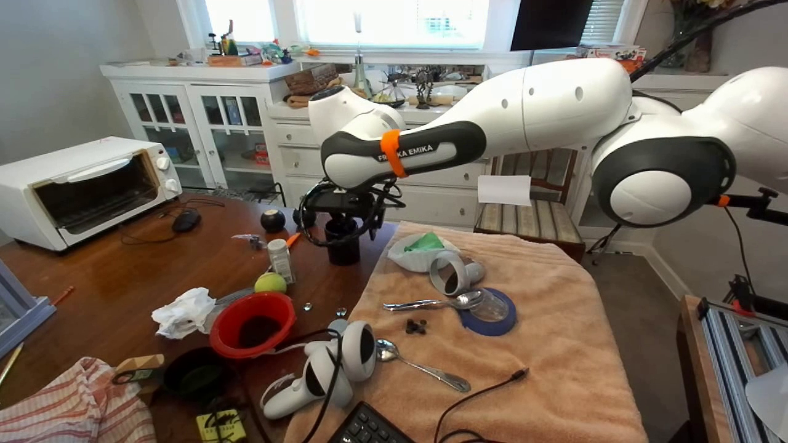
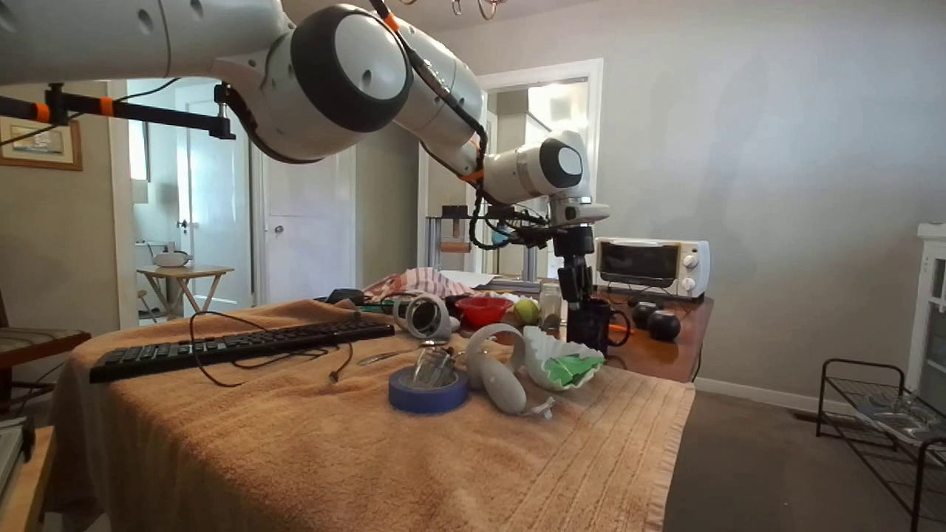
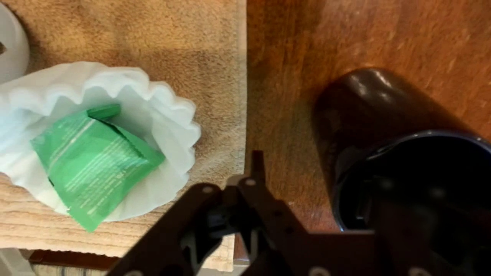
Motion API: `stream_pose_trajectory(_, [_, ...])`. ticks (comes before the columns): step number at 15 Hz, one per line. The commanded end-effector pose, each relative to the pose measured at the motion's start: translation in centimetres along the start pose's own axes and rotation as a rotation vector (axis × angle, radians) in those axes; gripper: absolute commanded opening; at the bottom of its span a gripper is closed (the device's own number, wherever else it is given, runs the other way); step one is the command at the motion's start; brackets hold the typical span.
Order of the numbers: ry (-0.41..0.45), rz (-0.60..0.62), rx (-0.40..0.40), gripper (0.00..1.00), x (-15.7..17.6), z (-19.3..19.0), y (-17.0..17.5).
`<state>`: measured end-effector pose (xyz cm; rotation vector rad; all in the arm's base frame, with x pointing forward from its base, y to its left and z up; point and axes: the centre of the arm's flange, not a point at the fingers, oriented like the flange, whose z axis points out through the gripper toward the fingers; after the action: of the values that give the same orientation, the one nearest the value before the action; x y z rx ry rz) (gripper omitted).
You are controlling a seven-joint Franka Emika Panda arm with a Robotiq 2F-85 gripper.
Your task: Take the black mug and put it on the orange towel
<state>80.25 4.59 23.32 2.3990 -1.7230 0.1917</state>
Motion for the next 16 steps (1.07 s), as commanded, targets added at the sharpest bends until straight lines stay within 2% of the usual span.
stream_pose_trajectory(1, [-0.018, -0.048, -0.089, 0.51, 0.8, -0.4, -0.2])
stream_pose_trajectory(3, [-0.030, -0.066, -0.122, 0.52, 1.1, -0.1, 0.4])
stream_pose_trajectory(9, [-0.059, -0.092, -0.195, 0.47, 1.7, 0.7, 1.7])
stream_pose_trajectory(12, [-0.089, -0.088, -0.137, 0.48, 1.7, 1.2, 1.8])
stream_pose_trajectory(13, [-0.109, -0.085, -0.099, 0.55, 1.7, 1.4, 1.9])
stream_pose_trajectory(14, [-0.131, -0.079, -0.084, 0.45, 1.7, 1.4, 1.8])
stream_pose_trajectory(16, [-0.172, -0.076, -0.053, 0.45, 1.9, 1.2, 1.8])
